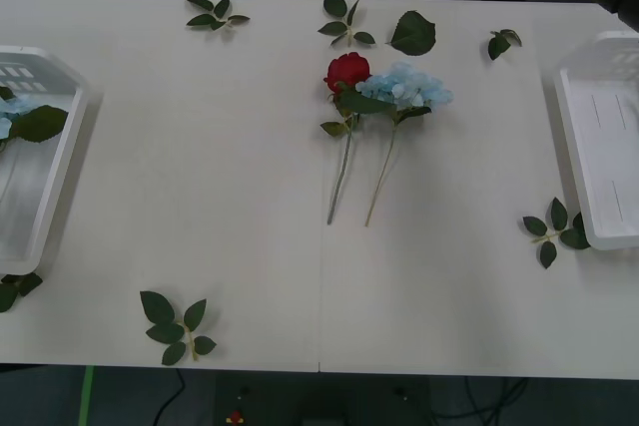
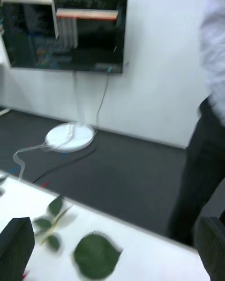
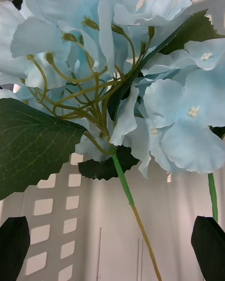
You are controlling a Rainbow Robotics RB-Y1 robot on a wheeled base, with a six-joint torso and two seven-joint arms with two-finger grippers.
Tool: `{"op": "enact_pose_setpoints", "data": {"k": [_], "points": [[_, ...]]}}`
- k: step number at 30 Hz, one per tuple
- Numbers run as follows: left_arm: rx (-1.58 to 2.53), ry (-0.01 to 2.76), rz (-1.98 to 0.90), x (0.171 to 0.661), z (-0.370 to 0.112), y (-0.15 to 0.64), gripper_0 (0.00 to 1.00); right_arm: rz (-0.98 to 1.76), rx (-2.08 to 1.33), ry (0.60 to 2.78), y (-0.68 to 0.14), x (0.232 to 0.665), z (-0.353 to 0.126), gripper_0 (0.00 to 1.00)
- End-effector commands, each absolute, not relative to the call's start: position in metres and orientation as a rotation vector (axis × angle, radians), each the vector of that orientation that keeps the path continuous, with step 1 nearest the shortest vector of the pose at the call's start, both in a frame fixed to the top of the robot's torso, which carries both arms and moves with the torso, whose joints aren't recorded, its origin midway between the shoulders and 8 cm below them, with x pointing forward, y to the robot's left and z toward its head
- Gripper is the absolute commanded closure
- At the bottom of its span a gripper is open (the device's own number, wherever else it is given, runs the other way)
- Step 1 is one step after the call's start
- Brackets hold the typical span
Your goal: Place the red flowers into the right box and the blue flowers into the left box. If a person shows an open palm, hand one flower to the person first, then continue sorting.
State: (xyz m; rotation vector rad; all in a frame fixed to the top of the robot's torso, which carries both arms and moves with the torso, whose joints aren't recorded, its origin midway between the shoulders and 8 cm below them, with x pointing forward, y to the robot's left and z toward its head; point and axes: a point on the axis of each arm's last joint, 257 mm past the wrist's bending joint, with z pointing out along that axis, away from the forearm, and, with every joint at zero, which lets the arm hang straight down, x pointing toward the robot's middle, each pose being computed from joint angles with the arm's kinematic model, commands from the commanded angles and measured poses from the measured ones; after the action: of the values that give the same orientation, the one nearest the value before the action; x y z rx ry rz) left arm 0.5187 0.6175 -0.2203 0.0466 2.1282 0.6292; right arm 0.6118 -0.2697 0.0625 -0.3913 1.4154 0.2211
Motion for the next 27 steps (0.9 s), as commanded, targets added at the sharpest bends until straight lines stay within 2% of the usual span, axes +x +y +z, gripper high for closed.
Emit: {"op": "enact_pose_setpoints", "data": {"k": [1, 8, 16, 23, 27], "points": [[0.165, 2.087, 0.739, 0.52, -0.189, 0.632, 0.0, 0.219, -0.424, 1.532, -0.296, 0.6, 0.052, 0.0], [0.165, 2.087, 0.739, 0.52, -0.189, 0.632, 0.0, 0.354, -0.44, 1.906, -0.298, 0.568, -0.03, 0.0], [0.159, 2.1, 0.72, 0.518, -0.201, 0.628, 0.0, 0.41, -0.282, 2.186, -0.27, 0.551, -0.096, 0.0], [0.202, 2.082, 0.698, 0.532, -0.149, 0.606, 0.0, 0.398, -0.125, 2.308, -0.215, 0.558, -0.135, 0.0], [0.198, 2.159, 0.582, 0.527, -0.09, 0.567, 0.0, 0.347, -0.076, 2.347, -0.188, 0.564, -0.151, 0.0]]}}
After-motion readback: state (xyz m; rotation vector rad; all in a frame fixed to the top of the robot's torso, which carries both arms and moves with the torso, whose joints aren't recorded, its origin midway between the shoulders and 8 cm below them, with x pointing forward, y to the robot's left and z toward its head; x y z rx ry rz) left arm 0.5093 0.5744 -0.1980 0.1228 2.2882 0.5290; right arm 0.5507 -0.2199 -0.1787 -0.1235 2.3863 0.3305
